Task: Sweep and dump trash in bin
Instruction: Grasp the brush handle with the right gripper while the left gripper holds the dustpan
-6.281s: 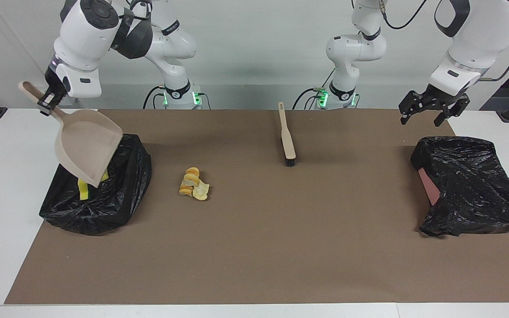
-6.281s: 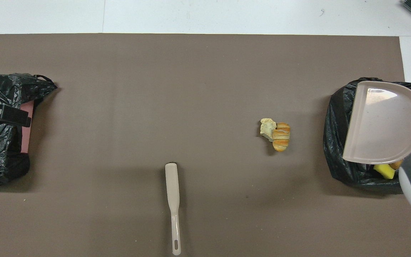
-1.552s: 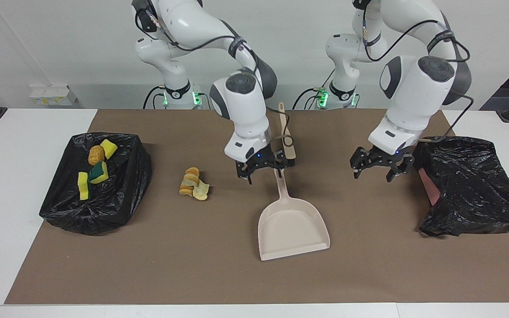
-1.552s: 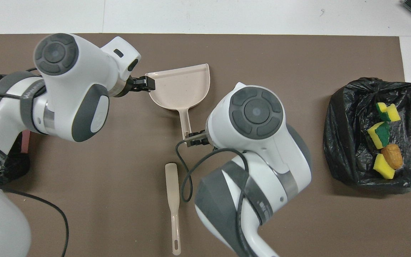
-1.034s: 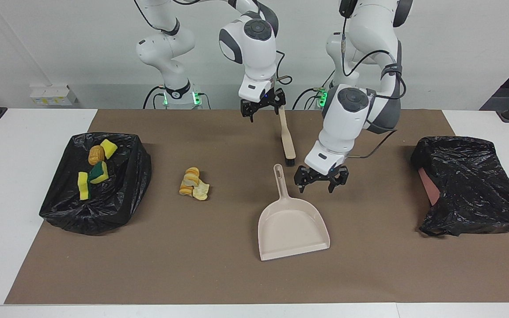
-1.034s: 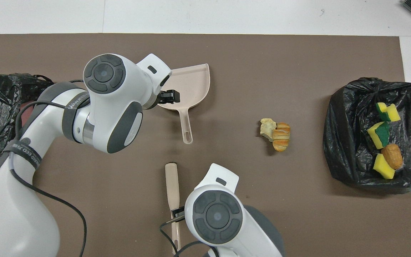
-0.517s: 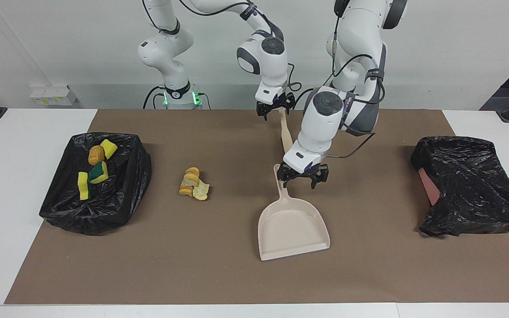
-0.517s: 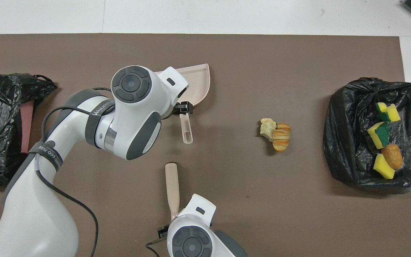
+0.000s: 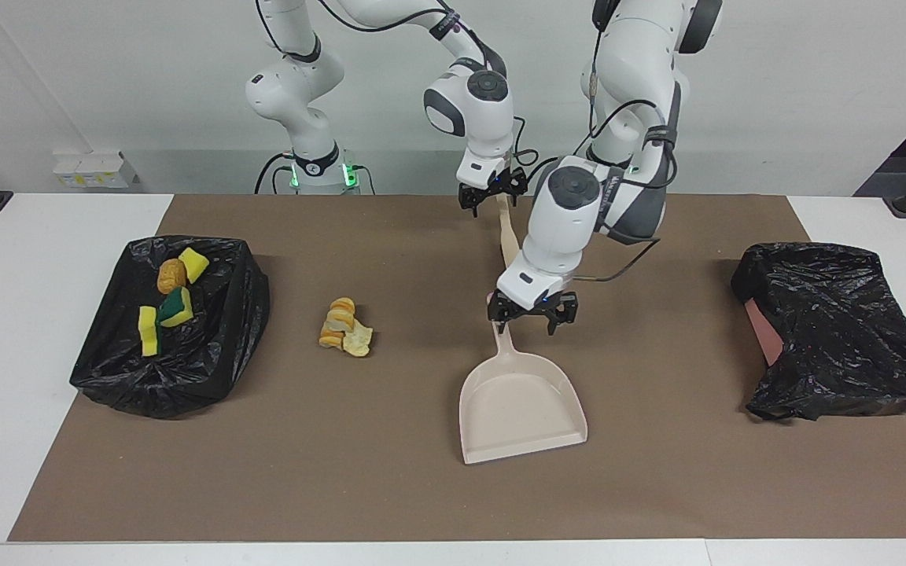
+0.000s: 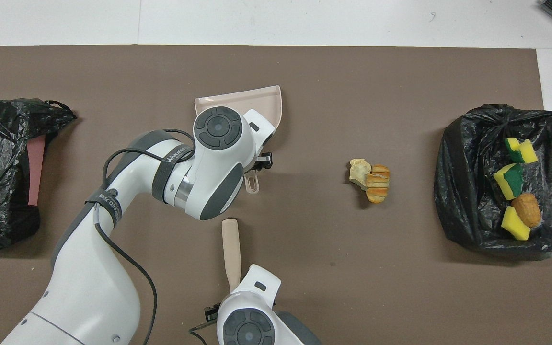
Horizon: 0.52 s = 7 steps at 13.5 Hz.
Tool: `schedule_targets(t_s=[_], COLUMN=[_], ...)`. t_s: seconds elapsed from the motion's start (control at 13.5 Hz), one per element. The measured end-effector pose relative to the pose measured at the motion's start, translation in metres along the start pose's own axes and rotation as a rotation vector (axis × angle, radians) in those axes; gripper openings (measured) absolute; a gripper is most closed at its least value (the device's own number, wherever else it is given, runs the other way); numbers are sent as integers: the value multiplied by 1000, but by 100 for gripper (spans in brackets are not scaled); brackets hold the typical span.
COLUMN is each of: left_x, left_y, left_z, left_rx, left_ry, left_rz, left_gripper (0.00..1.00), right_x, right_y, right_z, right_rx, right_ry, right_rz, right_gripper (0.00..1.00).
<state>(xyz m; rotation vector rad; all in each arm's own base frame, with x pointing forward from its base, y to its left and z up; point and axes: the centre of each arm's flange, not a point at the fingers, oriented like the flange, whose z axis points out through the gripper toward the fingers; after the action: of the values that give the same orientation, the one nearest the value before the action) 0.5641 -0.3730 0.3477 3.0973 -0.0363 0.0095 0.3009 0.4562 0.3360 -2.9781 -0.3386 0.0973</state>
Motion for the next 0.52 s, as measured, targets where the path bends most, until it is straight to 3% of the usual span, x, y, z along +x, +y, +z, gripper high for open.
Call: schedule_targets(t_s=[0.07,0.3,0.52], left_x=[0,2,6], left_y=[0,0,-5], left_z=[-1,-6,-17], left_rx=[0,0,3], left_ry=[0,3,17], left_rz=[-1,-3,-9], left_gripper=[65,31,31], right_x=[0,1,1], right_y=[0,0,0], right_z=[0,-1,-1], right_rx=[1,1,1], right_ry=[1,1,1], right_rz=[0,0,1], right_gripper=[93,59,27])
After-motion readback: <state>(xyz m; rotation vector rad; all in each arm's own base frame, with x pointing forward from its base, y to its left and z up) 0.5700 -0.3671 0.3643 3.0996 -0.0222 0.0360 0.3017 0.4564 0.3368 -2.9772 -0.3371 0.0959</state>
